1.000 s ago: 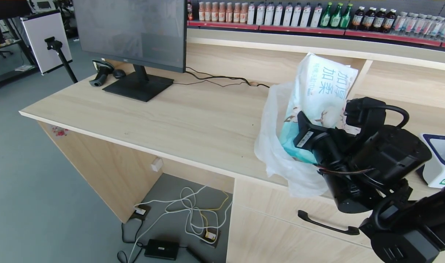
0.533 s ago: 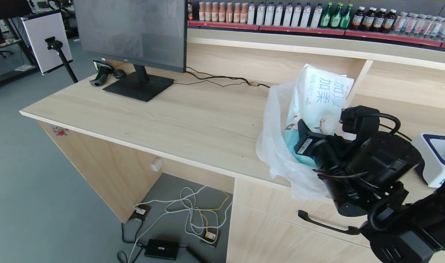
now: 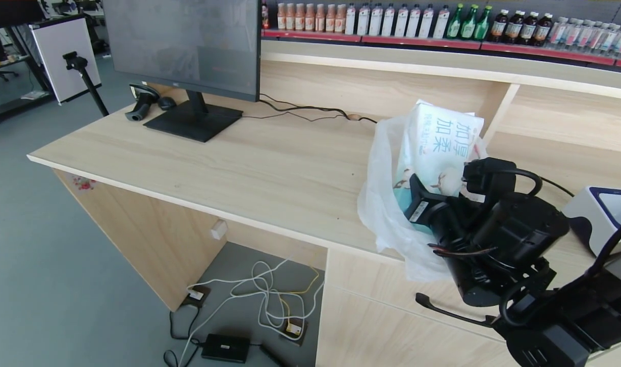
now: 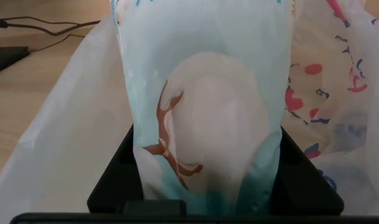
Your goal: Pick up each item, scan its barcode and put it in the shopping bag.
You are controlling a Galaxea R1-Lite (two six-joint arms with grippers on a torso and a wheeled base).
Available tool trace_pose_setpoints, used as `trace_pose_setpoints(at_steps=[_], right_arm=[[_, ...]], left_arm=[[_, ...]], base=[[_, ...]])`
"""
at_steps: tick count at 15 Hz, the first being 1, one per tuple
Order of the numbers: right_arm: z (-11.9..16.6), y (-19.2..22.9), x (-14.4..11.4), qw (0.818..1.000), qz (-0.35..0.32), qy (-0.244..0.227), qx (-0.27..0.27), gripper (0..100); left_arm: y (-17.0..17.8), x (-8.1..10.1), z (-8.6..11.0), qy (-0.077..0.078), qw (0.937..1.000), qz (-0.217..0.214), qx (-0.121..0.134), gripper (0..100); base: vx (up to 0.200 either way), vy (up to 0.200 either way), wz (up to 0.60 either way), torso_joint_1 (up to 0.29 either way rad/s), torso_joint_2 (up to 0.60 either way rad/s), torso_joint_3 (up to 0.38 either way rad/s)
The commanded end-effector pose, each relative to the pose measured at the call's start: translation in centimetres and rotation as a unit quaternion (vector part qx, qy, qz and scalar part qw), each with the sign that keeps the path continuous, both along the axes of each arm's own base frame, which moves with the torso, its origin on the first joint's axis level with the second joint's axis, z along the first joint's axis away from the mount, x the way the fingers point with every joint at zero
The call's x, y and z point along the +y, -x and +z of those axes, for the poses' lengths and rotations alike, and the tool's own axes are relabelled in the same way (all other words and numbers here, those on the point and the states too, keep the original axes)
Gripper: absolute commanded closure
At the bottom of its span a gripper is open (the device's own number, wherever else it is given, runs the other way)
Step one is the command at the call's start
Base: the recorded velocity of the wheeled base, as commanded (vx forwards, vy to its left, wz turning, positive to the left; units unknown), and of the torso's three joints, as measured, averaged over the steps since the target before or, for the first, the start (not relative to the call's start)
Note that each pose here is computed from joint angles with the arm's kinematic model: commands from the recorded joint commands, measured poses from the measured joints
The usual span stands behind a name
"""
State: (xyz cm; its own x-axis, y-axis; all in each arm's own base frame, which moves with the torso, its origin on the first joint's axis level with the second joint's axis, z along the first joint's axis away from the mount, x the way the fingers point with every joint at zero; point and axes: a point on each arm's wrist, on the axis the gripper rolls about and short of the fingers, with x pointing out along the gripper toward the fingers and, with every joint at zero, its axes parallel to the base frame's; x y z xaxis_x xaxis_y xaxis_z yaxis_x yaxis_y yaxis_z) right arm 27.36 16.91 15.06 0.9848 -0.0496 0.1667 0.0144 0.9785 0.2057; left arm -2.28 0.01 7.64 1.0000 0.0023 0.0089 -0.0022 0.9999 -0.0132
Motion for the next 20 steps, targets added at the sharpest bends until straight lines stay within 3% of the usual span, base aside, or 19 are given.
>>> trace_pose_setpoints(at_steps=[1,4,5,11,20], right_arm=[[-1.4,-0.7,0.5,1.0,0.001,0.013,0.019,100],[-1.7,-1.1,0.7,1.0,0.0,0.012,0.02,100],[-1.6,-1.1,0.8,1.0,0.0,0.011,0.018,0],[-1.2,-1.0,0.4,1.0,0.001,-0.009,0.012,0],[2.7,-0.7,-1.3,0.999,0.007,-0.024,-0.047,0]], left_arm=[[0.0,0.0,0.0,0.0,1.0,0.0,0.0,0],[0.0,0.0,0.0,0.0,1.0,0.0,0.0,0],[0.0,0.0,0.0,0.0,1.0,0.0,0.0,0],[0.0,0.0,0.0,0.0,1.0,0.0,0.0,0],[0.0,0.0,0.0,0.0,1.0,0.0,0.0,0]], base=[[0.0,0.0,0.0,0.0,0.0,0.0],[0.0,0.0,0.0,0.0,0.0,0.0],[0.0,0.0,0.0,0.0,0.0,0.0],[0.0,0.0,0.0,0.0,0.0,0.0],[0.0,0.0,0.0,0.0,0.0,0.0]])
